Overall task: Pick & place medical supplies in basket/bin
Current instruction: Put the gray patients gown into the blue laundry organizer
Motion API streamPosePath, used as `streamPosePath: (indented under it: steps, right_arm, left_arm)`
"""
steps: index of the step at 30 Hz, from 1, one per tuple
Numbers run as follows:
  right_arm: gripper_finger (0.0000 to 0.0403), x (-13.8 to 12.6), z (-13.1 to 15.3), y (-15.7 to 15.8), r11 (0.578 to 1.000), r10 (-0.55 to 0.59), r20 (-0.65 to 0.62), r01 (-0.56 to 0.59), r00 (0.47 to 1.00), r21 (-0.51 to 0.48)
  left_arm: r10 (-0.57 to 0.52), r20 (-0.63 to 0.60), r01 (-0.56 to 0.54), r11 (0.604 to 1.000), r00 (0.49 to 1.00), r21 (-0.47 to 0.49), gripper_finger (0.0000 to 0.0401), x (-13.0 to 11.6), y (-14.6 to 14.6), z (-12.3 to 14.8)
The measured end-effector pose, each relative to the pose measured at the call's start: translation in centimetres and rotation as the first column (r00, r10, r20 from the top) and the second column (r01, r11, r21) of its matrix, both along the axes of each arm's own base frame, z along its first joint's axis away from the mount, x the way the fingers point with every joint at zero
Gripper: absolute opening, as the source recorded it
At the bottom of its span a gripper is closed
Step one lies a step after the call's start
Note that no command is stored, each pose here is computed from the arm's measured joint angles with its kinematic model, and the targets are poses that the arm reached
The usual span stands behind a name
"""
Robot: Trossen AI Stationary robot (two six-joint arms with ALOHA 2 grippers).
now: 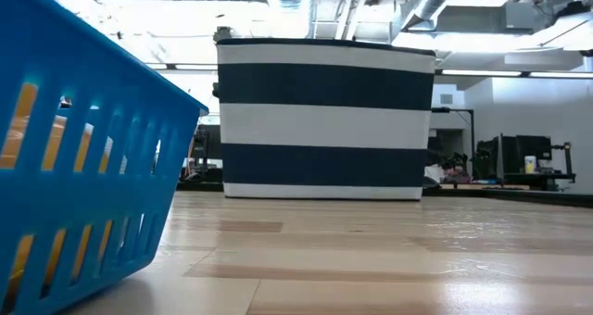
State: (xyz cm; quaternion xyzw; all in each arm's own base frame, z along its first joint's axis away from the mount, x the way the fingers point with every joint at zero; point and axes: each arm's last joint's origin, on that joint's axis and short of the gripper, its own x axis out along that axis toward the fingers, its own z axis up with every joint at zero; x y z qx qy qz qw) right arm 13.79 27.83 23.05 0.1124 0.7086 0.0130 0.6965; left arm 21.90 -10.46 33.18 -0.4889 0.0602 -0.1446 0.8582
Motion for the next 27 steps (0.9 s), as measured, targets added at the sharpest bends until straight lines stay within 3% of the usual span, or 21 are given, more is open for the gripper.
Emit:
streamPosePath:
  steps: [5, 14, 18, 22, 27]
  right_arm:
    - [0.0186, -1.0, 0.5, 1.0, 0.996, -0.033, -0.025, 0.034, 0.999, 0.081]
    - [0.0262, -2.0, 0.5, 2.0, 0.993, -0.045, -0.009, 0.045, 0.999, 0.105]
    - [0.0262, -1.3, -0.3, 2.1, 0.996, -0.033, -0.006, 0.033, 0.999, 0.082]
    - [0.0202, -1.1, -0.6, 2.4, 0.996, -0.023, -0.009, 0.024, 1.0, 0.091]
    - [0.0049, -1.0, -0.4, 2.6, 0.991, 0.0, -0.009, 0.002, 1.0, 0.133]
  left_arm:
    - [0.0, -0.002, 0.0, 1.0, 1.0, -0.005, 0.0287, 0.0, 0.0, 0.0]
    - [0.0, -0.002, 0.0, 1.0, 1.0, -0.004, 0.0287, 0.0, 0.0, 0.0]
    - [0.001, -0.002, -0.001, 1.0, 1.0, -0.003, 0.0287, 0.0, 0.0, 0.0]
    - [0.001, -0.002, -0.001, 1.0, 1.0, -0.005, 0.0287, 0.0, 0.0, 0.0]
    - [0.001, -0.002, -0.001, 1.0, 1.0, -0.005, 0.0287, 0.0, 0.0, 0.0]
